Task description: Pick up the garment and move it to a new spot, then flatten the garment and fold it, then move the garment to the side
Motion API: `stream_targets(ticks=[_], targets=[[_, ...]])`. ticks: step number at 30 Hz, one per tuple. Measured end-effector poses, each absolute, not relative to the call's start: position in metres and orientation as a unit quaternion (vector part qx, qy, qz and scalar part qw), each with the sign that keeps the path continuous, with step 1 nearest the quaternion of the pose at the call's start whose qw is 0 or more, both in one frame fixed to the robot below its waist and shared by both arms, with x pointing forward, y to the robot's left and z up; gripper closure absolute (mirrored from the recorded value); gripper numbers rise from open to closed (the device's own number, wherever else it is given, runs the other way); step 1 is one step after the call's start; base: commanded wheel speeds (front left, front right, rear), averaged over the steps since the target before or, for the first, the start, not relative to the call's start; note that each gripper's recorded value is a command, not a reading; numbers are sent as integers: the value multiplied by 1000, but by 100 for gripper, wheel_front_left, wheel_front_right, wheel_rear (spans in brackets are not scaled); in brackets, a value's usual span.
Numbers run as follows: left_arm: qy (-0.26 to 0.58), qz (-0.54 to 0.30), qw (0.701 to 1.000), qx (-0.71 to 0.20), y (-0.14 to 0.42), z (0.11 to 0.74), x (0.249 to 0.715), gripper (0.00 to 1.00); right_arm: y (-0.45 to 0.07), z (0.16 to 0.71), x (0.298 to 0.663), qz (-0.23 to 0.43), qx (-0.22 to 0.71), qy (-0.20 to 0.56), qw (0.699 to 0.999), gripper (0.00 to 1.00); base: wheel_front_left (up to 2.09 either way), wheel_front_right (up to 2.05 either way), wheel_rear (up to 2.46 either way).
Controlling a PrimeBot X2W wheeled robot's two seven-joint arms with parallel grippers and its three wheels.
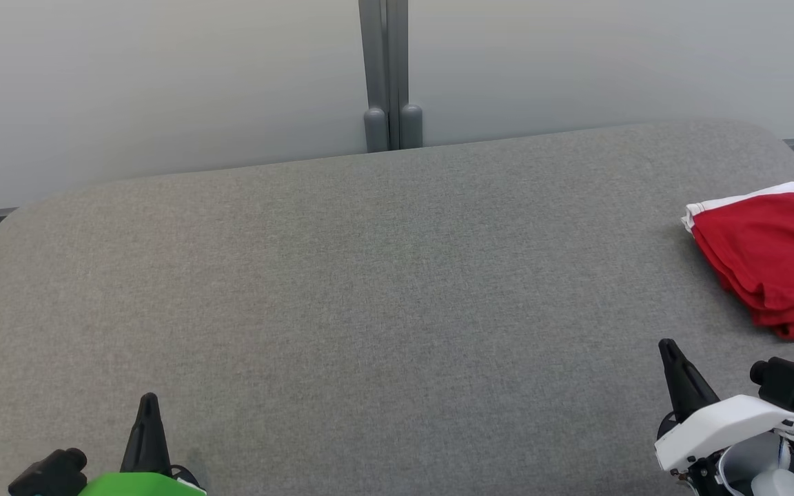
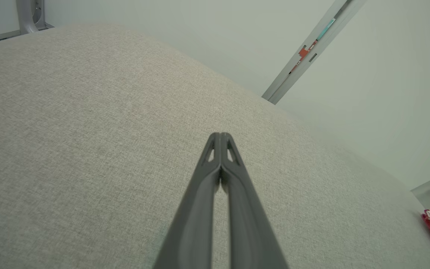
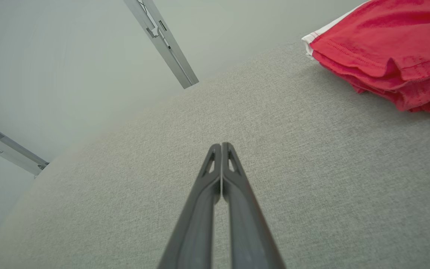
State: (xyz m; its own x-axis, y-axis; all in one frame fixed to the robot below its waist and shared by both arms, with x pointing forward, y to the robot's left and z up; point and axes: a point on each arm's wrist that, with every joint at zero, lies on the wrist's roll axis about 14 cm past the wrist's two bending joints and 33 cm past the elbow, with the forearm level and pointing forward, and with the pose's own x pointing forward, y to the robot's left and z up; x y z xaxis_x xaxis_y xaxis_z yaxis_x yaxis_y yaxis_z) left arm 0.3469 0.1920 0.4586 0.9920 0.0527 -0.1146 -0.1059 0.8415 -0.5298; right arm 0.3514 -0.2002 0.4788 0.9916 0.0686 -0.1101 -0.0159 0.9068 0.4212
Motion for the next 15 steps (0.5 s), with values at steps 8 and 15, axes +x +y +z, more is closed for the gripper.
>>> stream_targets(ticks=[8, 15], targets=[[47, 46, 940, -335, 193, 461, 352, 100, -202, 481, 355, 11, 279, 57, 959, 100, 0, 0, 0], [46, 48, 923, -380, 194, 464, 355, 100, -202, 484, 359, 6, 330, 52, 942, 100, 0, 0, 0]])
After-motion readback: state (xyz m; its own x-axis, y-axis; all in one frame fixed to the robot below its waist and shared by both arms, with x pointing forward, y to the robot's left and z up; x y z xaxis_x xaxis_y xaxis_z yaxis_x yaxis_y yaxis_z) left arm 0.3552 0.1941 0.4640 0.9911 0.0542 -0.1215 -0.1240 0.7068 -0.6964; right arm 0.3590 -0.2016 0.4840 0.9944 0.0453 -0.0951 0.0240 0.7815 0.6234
